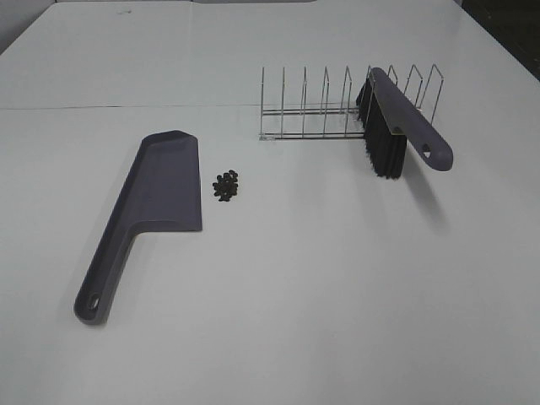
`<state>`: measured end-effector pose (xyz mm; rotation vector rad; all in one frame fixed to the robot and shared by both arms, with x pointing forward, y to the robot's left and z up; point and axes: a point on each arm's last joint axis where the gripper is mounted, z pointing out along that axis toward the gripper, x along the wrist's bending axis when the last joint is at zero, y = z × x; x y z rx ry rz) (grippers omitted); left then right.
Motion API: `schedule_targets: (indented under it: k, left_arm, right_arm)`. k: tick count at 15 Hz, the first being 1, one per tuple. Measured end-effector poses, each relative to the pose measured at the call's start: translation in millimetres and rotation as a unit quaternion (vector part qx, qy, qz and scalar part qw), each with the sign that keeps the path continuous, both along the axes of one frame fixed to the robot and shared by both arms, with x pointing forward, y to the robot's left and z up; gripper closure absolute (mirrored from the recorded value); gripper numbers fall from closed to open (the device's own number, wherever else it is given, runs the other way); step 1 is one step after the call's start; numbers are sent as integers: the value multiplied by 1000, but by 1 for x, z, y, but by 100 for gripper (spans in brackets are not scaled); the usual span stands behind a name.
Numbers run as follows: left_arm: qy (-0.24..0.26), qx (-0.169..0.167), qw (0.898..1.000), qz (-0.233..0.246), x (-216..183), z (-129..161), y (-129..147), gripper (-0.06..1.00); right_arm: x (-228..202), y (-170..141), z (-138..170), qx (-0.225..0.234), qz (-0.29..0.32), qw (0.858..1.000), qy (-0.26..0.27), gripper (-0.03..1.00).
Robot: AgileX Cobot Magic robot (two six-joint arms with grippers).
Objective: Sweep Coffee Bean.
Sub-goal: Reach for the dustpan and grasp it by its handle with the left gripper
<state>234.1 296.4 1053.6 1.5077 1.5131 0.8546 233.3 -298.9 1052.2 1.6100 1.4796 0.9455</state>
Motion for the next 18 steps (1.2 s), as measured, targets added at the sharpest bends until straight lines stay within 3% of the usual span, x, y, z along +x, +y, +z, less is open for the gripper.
schedule_targets:
  k: [18]
  left_arm:
    - [0, 0, 1000, 0, 0, 0, 0, 19]
  right_arm:
    - [0, 0, 0, 0, 0, 1000, 0, 20]
